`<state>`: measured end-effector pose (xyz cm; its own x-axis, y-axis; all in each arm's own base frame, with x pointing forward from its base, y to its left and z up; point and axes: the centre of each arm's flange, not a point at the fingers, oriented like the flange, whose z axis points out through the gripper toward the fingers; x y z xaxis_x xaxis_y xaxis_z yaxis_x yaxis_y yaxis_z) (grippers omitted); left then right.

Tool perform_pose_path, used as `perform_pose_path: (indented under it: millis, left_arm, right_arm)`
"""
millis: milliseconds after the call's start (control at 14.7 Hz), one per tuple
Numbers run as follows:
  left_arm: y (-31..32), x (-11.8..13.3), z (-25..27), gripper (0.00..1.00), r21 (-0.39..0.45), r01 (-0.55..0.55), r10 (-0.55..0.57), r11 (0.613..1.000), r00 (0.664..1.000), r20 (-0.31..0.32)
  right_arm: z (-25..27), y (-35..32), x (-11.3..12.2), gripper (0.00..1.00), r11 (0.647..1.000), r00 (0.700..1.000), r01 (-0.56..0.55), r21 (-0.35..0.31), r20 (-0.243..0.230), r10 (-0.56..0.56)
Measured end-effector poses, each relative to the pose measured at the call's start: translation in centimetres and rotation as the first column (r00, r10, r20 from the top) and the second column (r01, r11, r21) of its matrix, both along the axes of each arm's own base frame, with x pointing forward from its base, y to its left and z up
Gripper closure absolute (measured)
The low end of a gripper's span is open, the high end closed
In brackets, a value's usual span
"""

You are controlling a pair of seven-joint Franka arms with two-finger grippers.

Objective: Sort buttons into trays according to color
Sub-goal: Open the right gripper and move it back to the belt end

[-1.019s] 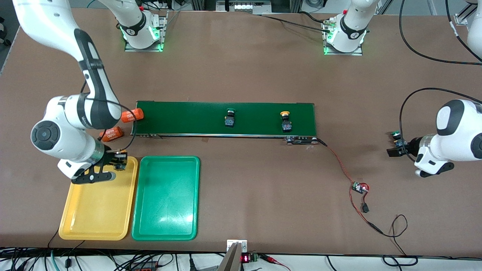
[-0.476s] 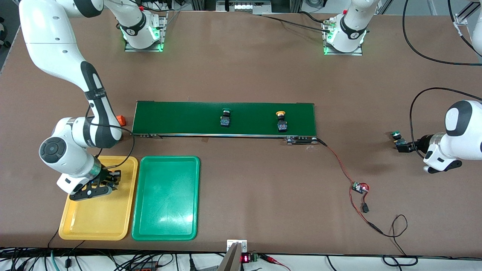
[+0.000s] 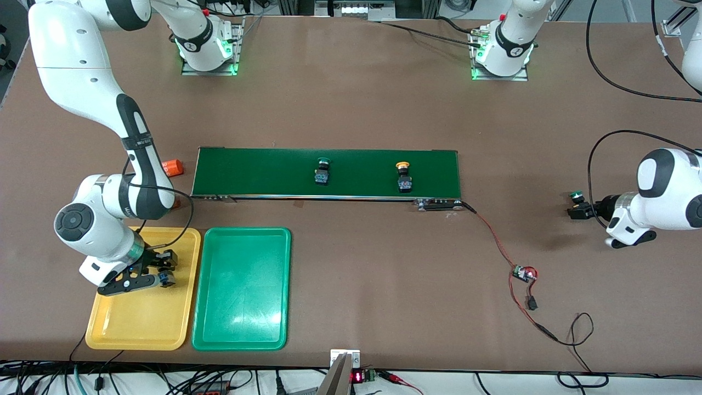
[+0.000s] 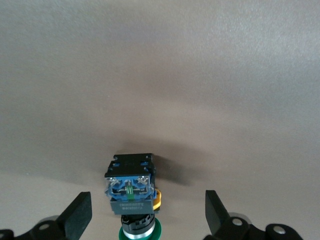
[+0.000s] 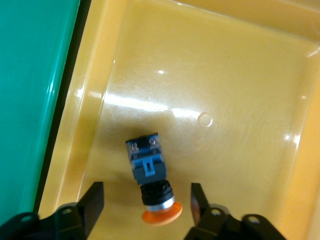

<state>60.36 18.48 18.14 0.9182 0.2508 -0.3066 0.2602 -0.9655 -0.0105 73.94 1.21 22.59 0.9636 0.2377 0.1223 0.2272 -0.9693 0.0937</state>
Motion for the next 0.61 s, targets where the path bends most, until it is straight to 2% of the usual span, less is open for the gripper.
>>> perform_pose_path:
  millis: [136, 340, 611]
  left_arm:
    - [0.0, 0.1, 0.0, 0.00, 0.003, 0.006, -0.006, 1.000, 1.000, 0.011]
    - [0.1, 0.2, 0.1, 0.00, 0.014, 0.016, -0.016, 1.000, 1.000, 0.021]
    - [0.0, 0.2, 0.0, 0.05, 0.014, 0.020, -0.021, 1.000, 1.000, 0.023]
  right_arm:
    - [-0.1, 1.1, -0.6, 0.00, 1.000, 0.998, -0.002, 0.008, -0.059, 0.003]
    - [3.1, 5.1, -1.9, 0.00, 0.997, 0.986, 0.059, 0.042, -0.156, -0.052]
    - [9.1, 11.1, -5.1, 0.00, 0.989, 0.968, 0.138, 0.059, -0.219, -0.122]
